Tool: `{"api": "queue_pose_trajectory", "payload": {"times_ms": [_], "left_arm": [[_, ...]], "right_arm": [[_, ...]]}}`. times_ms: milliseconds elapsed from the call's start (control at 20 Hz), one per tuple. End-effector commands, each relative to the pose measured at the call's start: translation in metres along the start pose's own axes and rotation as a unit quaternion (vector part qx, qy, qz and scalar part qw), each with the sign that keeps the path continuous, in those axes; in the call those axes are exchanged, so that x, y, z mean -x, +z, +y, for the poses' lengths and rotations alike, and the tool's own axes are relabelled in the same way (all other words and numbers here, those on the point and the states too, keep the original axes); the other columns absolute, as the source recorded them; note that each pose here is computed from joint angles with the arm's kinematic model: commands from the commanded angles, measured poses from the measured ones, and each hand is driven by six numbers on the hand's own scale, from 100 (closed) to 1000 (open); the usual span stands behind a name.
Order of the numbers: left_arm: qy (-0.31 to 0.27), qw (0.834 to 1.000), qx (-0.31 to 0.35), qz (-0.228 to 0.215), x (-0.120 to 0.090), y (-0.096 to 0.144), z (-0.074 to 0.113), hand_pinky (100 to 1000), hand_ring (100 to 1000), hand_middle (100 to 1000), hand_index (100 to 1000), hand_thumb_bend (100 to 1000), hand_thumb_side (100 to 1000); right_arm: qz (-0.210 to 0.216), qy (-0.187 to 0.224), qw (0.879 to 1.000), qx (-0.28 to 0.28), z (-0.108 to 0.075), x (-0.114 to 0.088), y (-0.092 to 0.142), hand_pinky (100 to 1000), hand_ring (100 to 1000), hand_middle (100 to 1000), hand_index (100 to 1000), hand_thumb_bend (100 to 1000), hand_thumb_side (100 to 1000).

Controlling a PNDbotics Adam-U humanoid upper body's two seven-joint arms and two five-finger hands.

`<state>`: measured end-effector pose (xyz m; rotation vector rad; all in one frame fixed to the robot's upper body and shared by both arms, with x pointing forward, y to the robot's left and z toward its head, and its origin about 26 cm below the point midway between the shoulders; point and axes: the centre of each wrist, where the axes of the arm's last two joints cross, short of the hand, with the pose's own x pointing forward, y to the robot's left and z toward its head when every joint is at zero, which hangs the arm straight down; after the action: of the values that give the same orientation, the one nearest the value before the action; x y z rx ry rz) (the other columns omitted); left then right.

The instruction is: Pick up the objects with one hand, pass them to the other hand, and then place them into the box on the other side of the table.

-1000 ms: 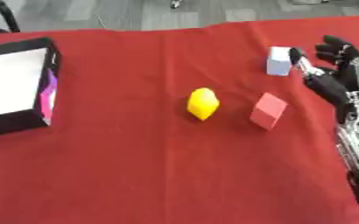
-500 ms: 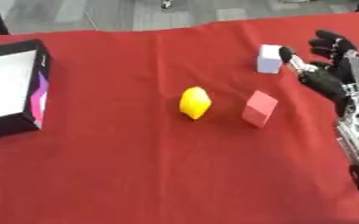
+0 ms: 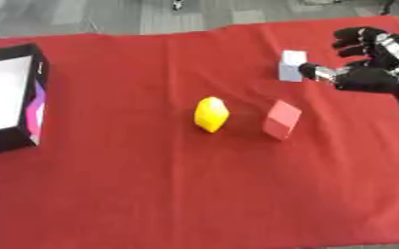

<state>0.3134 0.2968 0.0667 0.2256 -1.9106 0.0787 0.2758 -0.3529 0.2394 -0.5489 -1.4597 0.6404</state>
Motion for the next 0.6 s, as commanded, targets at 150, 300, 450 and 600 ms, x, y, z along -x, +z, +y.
{"api": "queue_pose_trajectory", "payload": {"times_ms": [150, 300, 450, 600], "left_arm": [[-0.026, 0.999, 0.013, -0.02, -0.015, -0.008, 0.01, 828, 682, 746, 844, 300, 717], [-0.03, 0.999, 0.015, -0.018, -0.015, -0.008, 0.012, 827, 682, 745, 843, 301, 717], [-0.031, 0.999, 0.019, -0.017, -0.015, -0.008, 0.012, 827, 682, 745, 843, 300, 717], [-0.032, 0.999, 0.022, -0.015, -0.015, -0.007, 0.012, 826, 682, 745, 843, 300, 718]], "right_arm": [[0.031, 0.074, 0.995, -0.064, -0.017, -0.024, 0.004, 843, 864, 796, 865, 633, 280], [0.056, 0.092, 0.99, -0.09, -0.016, -0.028, 0.003, 842, 857, 790, 868, 638, 276], [0.08, 0.1, 0.986, -0.105, -0.011, -0.028, 0.002, 835, 851, 781, 870, 647, 270], [0.089, 0.1, 0.985, -0.108, -0.003, -0.03, 0.0, 832, 851, 778, 869, 654, 251]]}}
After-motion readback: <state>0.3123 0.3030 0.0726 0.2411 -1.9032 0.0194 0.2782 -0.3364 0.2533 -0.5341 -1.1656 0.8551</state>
